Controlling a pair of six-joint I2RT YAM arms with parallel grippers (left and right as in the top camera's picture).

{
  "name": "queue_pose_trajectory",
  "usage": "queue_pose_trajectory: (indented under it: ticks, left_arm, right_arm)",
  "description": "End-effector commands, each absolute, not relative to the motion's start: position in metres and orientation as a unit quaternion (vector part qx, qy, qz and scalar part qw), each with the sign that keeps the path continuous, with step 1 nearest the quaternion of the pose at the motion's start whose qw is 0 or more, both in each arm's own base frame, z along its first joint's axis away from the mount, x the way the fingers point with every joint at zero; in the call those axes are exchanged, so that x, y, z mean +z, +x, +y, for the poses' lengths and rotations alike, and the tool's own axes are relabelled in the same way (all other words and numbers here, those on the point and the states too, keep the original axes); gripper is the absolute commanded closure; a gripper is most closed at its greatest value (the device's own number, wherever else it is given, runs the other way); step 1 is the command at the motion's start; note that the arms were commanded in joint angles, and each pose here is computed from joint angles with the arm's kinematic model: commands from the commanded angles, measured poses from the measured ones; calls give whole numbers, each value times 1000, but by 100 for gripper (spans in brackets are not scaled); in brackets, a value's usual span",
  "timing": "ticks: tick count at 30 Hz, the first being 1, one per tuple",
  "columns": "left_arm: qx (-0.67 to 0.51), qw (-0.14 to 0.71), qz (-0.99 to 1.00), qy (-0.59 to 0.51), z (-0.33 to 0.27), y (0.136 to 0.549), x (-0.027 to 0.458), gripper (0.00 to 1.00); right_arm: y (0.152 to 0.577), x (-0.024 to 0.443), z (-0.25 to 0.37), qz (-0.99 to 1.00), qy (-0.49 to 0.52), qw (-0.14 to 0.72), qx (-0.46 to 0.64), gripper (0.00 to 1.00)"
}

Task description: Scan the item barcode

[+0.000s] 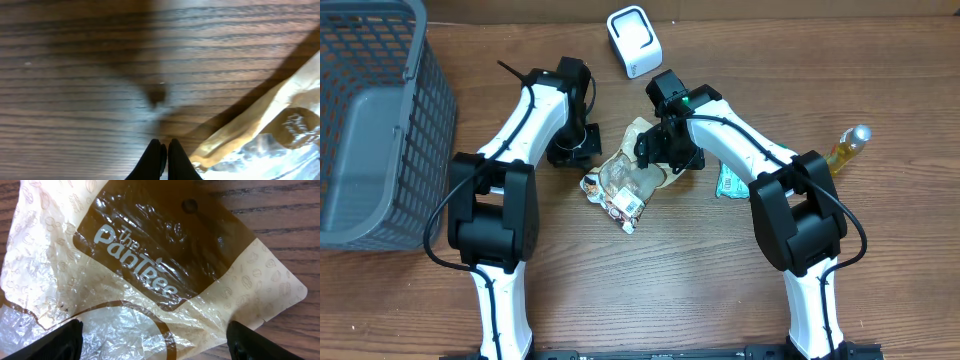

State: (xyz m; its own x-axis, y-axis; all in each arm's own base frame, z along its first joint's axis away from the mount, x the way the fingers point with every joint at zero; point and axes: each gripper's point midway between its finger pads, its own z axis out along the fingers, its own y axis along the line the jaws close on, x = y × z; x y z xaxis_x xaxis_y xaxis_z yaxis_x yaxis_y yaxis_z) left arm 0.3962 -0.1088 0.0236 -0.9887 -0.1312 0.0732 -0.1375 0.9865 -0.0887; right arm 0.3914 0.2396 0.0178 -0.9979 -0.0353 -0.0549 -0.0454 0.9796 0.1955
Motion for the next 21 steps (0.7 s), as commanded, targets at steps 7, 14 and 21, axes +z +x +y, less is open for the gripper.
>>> queue_pose_trajectory:
  ticks: [7,14,21]
  left_arm:
    - [51,43,-996,56,-126,387,19,96]
    - [52,38,-997,42,-139,386,19,96]
    - [53,34,-996,56,-141,388,18,96]
  right_arm:
    - [392,34,241,993,-23,42,107,7]
    - [392,34,241,993,-24,42,107,7]
    - [392,34,241,993,-24,42,107,6]
